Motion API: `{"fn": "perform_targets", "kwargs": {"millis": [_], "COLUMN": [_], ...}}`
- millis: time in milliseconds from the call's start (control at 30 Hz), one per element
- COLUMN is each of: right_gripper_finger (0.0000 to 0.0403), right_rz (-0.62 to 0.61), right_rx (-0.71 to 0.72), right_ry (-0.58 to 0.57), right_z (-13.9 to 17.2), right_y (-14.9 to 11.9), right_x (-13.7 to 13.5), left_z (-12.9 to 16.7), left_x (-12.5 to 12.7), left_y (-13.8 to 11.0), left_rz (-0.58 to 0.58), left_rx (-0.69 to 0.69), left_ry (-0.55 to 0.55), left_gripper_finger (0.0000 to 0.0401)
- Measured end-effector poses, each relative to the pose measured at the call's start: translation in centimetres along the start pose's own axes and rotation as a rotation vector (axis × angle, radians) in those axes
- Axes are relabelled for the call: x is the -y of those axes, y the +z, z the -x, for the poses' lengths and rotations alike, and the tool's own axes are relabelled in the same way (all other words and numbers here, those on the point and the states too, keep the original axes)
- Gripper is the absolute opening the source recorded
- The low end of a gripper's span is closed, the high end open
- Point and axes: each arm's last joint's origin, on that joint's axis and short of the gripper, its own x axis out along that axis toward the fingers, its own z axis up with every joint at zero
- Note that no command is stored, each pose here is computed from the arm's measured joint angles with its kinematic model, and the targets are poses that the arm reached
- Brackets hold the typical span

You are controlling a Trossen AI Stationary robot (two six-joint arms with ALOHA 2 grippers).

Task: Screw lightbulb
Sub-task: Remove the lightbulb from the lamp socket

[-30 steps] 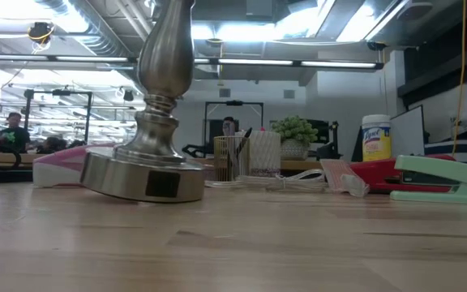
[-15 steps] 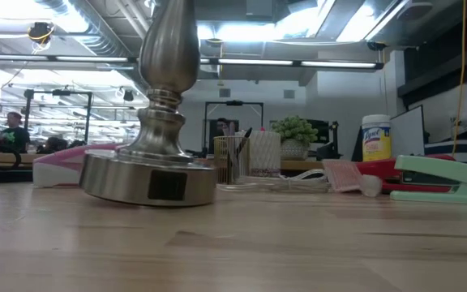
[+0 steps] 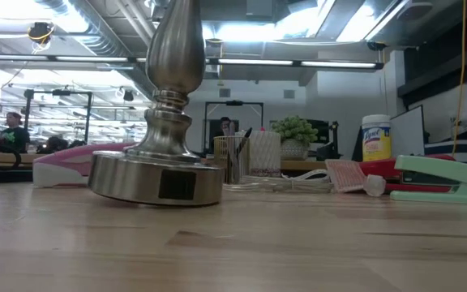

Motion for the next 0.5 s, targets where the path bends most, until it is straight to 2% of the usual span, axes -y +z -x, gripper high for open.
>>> {"fn": "perform_targets", "kwargs": {"millis": [333,500], "right_gripper_finger": [0.0195,0.0195], "right_rz": [-0.007,-0.072], "right_rx": [0.02,0.032], "right_ry": [0.02,0.045], "right_z": [0.0,-0.25], "right_y": [0.17,0.02], "right_x": [-0.03,0.24], "left_z": [-0.01,-0.01], "left_x": [-0.01,-0.01], "left_y": [0.04,0.04], "left_rz": [0.004,0.004], "left_rx": [0.004,0.004], "left_ry": [0.001,0.001], "left_gripper_finger": [0.017,0.017]}}
